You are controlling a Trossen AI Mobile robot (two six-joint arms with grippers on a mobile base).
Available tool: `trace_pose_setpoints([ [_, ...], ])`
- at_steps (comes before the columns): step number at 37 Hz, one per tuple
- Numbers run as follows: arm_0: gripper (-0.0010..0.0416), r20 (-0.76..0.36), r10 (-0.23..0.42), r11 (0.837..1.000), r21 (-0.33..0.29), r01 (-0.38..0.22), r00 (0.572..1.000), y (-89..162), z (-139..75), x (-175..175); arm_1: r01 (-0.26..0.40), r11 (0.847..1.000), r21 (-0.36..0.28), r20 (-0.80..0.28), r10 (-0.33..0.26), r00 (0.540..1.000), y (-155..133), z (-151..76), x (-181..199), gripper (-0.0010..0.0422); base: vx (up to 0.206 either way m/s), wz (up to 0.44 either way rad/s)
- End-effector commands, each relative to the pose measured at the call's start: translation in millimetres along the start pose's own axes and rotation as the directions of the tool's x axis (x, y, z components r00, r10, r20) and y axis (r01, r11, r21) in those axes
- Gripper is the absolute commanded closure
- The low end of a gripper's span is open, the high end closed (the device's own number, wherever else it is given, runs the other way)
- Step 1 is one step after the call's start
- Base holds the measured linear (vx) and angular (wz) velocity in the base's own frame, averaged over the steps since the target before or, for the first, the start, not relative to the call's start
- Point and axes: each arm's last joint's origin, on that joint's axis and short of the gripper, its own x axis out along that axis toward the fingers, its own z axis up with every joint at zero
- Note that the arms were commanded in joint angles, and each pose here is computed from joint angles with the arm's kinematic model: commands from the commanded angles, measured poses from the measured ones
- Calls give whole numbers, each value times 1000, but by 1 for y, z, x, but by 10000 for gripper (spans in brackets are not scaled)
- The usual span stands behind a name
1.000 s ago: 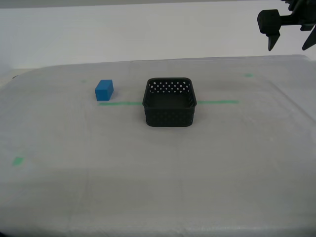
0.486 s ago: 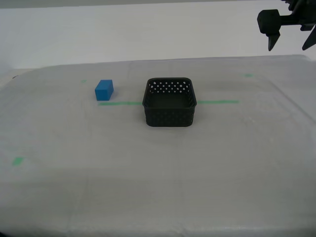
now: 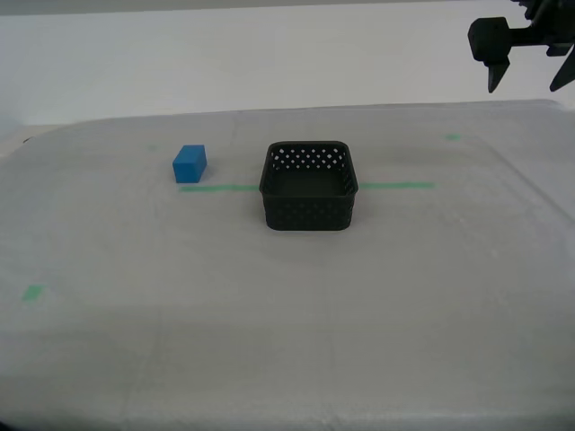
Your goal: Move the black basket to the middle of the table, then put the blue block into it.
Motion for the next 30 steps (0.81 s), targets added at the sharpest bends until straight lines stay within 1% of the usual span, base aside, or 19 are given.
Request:
trace_pose_setpoints([
  [1,7,1,-3,1000,-2,3,1000,0,0,0,5,1000,-2,-52,-5,999,-1,4,1,412,0,0],
  [12,7,1,-3,1000,-1,3,1000,0,0,0,-11,1000,-1,-238,10,971,-4,19,0,412,0,0],
  [21,7,1,-3,1000,-1,3,1000,0,0,0,-17,1000,0,-298,16,954,-6,31,-2,412,0,0],
  [30,7,1,-3,1000,-2,3,1000,0,0,0,-17,1000,1,-386,16,922,-9,39,-7,412,0,0],
])
